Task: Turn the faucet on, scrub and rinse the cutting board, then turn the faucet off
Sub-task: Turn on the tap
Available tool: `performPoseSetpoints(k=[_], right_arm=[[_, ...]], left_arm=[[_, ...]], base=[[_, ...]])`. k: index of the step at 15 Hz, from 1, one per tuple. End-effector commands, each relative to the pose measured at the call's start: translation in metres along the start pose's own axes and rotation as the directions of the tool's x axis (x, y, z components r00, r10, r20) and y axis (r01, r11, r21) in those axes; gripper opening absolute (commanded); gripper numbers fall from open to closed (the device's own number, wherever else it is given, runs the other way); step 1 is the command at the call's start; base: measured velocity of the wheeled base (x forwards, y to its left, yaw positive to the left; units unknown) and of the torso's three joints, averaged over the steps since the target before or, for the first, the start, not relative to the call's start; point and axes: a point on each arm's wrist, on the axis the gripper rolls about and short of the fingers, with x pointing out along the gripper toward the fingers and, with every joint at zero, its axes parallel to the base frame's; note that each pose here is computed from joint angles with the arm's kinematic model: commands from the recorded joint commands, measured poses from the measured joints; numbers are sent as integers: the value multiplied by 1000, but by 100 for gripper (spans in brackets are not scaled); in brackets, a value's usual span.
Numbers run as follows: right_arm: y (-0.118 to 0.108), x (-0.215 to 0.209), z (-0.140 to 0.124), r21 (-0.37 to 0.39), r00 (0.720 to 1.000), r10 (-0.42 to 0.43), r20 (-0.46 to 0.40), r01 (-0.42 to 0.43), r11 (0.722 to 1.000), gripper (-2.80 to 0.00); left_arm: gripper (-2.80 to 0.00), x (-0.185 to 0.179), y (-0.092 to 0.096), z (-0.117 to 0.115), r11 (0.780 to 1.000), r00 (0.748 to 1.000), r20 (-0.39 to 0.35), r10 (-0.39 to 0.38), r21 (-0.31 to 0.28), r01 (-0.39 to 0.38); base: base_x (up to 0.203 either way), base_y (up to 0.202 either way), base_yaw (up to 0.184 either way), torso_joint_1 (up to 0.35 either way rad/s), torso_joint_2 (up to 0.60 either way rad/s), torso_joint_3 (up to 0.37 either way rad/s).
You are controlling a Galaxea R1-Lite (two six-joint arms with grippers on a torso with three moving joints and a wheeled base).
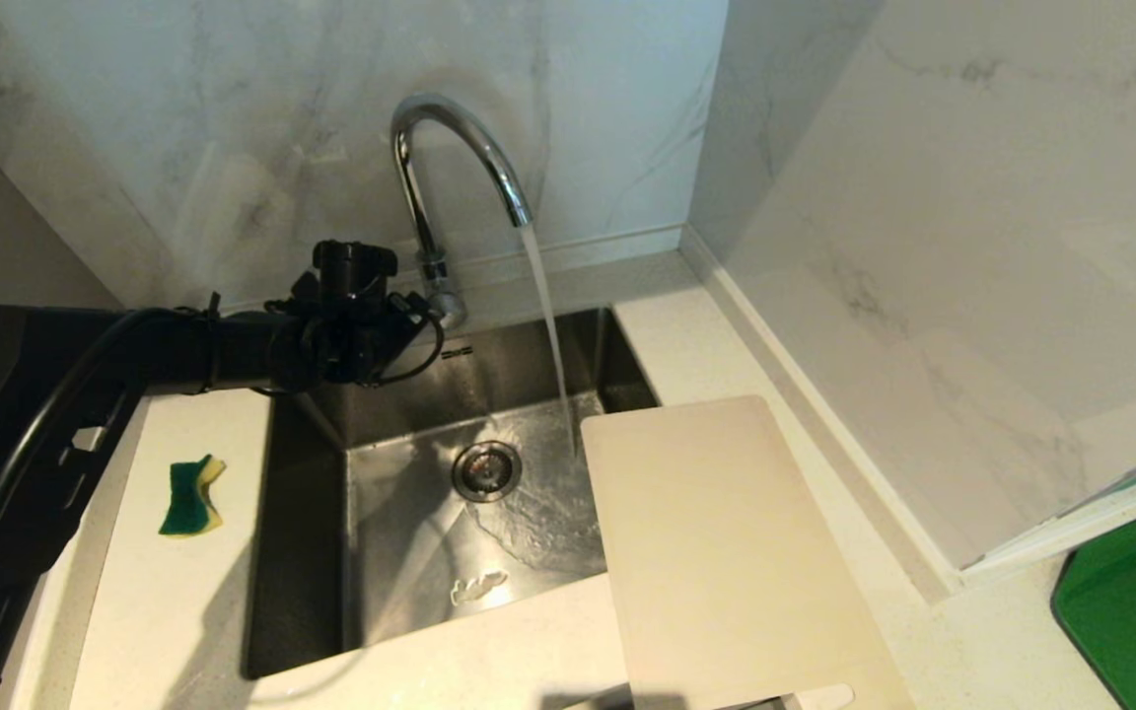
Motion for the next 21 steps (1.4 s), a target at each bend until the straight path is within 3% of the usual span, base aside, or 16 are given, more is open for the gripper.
performPoseSetpoints(k=[1, 5, 9, 13, 17, 21], right_arm=[[0, 0, 0, 0, 1000, 1, -3, -1, 1000, -280], [0, 0, 0, 0, 1000, 1, -3, -1, 1000, -280], [0, 0, 0, 1, 1000, 1, -3, -1, 1000, -280], [0, 0, 0, 0, 1000, 1, -1, -1, 1000, -280], [0, 0, 0, 1, 1000, 1, -3, -1, 1000, -280], [0, 0, 0, 1, 1000, 1, -3, -1, 1000, -280]], left_arm=[[0, 0, 0, 0, 1000, 1000, 5, -1, -7, 1], [0, -2, -5, 3, 1000, 999, 31, -21, 2, 21], [0, -29, -24, 21, 997, 995, 60, -80, 4, 80], [0, -44, -43, 23, 988, 976, 174, -131, 103, 114], [0, -74, -53, 50, 985, 968, 202, -150, 113, 129], [0, -116, -52, 85, 983, 974, 195, -119, 164, 87]], base=[[0, 0, 0, 0, 0, 0], [0, 0, 0, 0, 0, 0], [0, 0, 0, 0, 0, 0], [0, 0, 0, 0, 0, 0], [0, 0, 0, 0, 0, 0], [0, 0, 0, 0, 0, 0]])
